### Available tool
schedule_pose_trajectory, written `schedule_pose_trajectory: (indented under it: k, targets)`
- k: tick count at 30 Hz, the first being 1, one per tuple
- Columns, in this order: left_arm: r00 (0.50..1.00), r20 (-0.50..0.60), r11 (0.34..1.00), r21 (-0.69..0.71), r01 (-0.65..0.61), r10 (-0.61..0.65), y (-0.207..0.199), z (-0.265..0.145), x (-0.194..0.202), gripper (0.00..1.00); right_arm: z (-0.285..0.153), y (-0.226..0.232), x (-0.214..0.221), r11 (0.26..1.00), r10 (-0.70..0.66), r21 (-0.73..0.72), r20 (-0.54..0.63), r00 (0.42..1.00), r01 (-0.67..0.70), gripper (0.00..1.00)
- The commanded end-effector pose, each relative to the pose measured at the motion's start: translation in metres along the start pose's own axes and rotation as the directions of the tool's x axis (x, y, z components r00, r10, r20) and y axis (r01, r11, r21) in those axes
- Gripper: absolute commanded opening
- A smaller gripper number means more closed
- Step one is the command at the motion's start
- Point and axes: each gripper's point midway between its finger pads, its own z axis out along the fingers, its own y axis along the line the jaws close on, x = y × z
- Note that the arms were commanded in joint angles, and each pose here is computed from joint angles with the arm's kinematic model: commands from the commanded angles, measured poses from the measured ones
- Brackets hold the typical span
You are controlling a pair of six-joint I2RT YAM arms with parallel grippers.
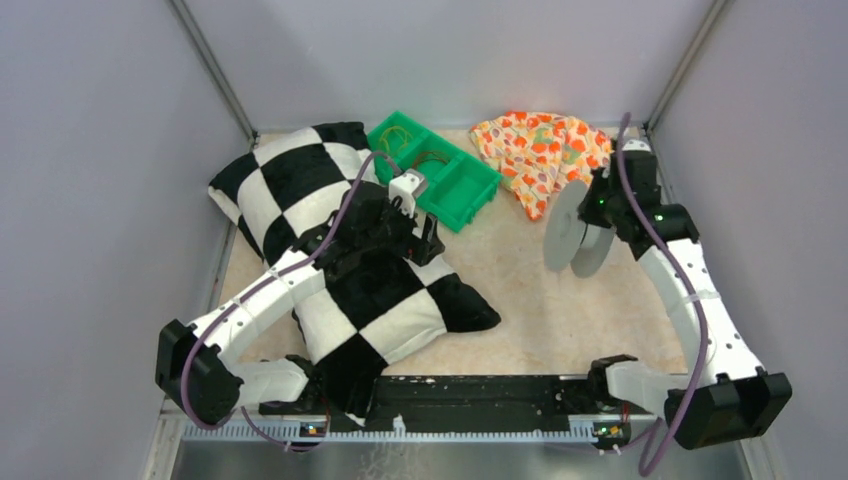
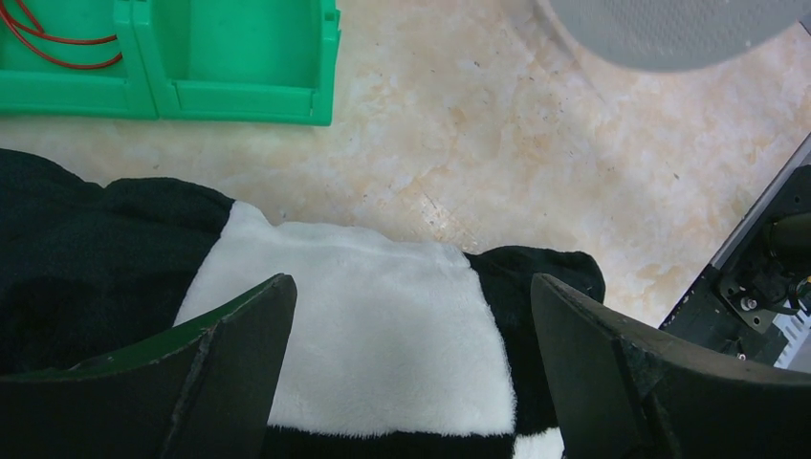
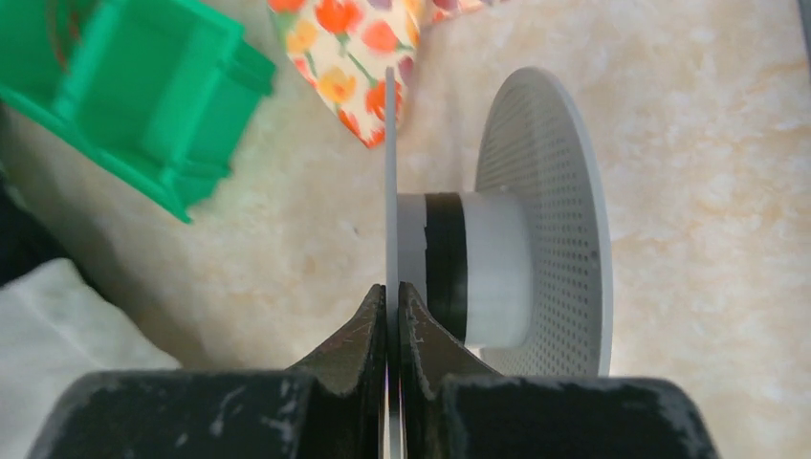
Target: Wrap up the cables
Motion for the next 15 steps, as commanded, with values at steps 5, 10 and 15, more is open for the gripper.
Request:
schedule_pose_trajectory:
  k: [5, 10, 15]
  targets:
    - [0.998, 0.046, 0.999, 0.02, 0.048, -0.049, -0.007, -0.005, -0.005, 0.99, 0.011, -0.021, 0.01, 0.951, -0.169, 0.266, 0.027, 0.985, 0.156, 0.0]
    - [0.997, 0.053, 0.999, -0.002, 0.047, -0.047, -0.004, -0.009, -0.005, 0.99, 0.022, 0.006, 0.017, 0.989, -0.114, 0.101, 0.068, 0.991, 0.107, 0.0]
    - [0.998, 0.05, 0.999, -0.011, 0.037, -0.036, -0.002, -0.009, -0.004, 0.99, 0.022, 0.03, 0.002, 0.991, 0.05, -0.13, 0.101, 0.994, -0.037, 0.0]
